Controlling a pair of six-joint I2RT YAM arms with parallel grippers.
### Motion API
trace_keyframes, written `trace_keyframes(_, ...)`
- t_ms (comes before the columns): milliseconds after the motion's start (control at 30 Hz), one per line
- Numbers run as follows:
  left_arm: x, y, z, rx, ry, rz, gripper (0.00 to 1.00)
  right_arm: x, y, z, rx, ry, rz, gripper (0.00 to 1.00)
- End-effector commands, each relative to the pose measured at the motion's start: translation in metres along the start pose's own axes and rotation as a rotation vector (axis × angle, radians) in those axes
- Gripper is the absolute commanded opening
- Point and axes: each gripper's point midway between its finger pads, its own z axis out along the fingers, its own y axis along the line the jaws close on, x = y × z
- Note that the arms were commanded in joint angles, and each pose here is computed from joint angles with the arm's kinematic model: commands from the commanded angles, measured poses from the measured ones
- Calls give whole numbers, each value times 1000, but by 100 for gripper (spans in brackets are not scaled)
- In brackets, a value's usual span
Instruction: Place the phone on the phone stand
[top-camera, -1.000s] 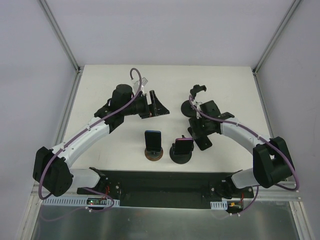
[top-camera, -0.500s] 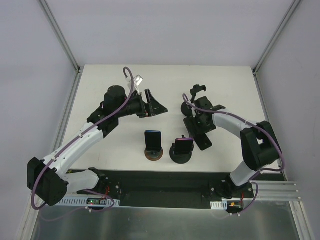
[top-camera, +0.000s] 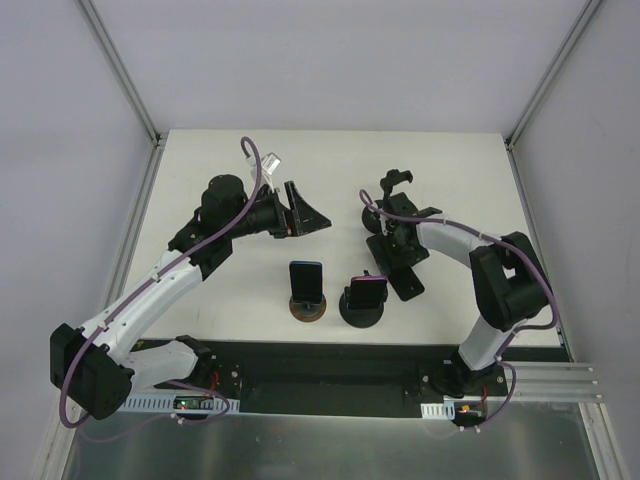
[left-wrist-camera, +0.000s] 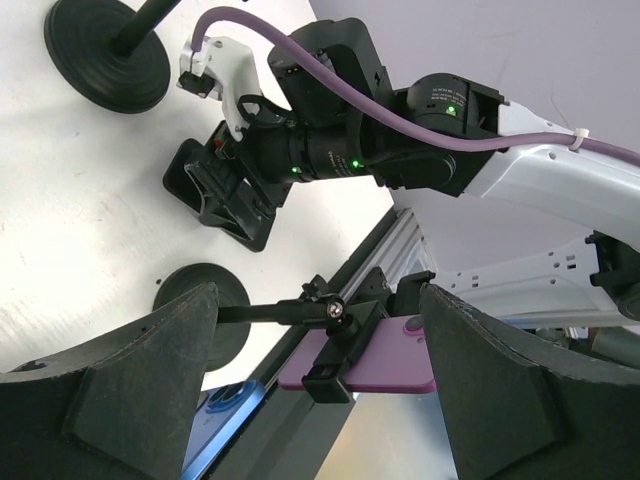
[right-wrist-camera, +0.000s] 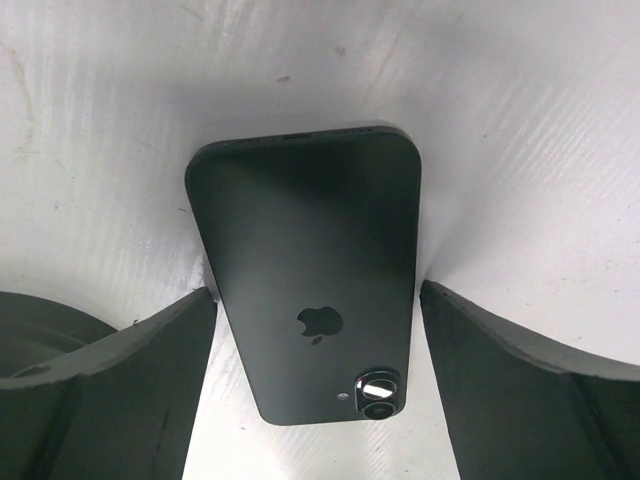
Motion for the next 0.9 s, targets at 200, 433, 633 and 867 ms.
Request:
trace_keyframes(200,-6,10,-2,0,-20,-33,80,-10,-2,-3,70,-79,-32,39)
trace_keyframes(433,-6,33,23,-43,39,-128,80,-24,10,-19,-3,-211,-53,15)
trace_keyframes(633,-8,56,49,-89,78,-171,79,-32,13,-31,-33,-304,-60,1)
trace_keyframes(867,5,90,83,-93,162,-192,70,-45,26,-37,-99,-378,-64,1)
